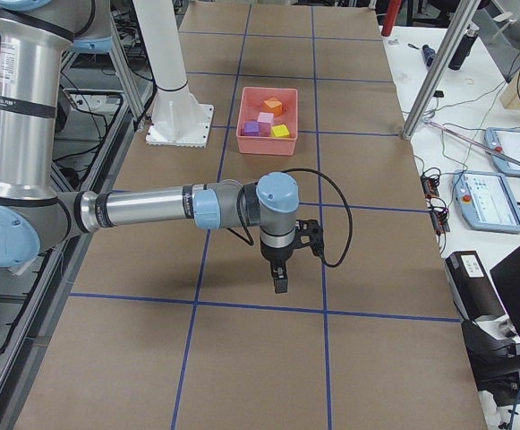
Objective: Place blocks into pink bin with both arms
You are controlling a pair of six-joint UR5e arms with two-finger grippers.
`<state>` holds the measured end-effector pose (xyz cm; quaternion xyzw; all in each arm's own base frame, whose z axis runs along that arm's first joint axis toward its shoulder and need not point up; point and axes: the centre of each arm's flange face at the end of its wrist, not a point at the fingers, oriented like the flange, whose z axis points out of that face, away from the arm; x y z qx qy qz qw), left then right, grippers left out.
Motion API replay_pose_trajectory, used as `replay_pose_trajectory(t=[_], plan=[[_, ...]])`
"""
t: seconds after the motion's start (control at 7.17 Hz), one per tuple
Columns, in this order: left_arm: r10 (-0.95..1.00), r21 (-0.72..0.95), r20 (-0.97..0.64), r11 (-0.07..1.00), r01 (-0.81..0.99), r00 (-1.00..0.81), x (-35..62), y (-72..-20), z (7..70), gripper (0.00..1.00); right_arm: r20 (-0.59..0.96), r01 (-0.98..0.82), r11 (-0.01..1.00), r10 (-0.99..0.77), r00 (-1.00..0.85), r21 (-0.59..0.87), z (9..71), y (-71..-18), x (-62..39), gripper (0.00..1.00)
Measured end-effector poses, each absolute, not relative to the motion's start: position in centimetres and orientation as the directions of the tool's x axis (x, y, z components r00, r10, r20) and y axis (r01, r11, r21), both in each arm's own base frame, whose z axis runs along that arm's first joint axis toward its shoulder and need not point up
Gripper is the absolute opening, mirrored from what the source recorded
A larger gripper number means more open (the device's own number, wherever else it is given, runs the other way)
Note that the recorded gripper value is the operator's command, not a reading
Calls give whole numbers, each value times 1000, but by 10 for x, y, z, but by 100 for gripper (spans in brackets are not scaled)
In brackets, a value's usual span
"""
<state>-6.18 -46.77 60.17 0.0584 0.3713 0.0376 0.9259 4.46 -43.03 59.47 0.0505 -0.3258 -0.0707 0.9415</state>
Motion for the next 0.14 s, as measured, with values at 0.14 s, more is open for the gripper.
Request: replay_pose_trajectory(t=[0.14], plan=[[112,135,-683,991,-26,721,-62,-467,602,100,606,100,985,-166,778,141,595,-430,45,100]])
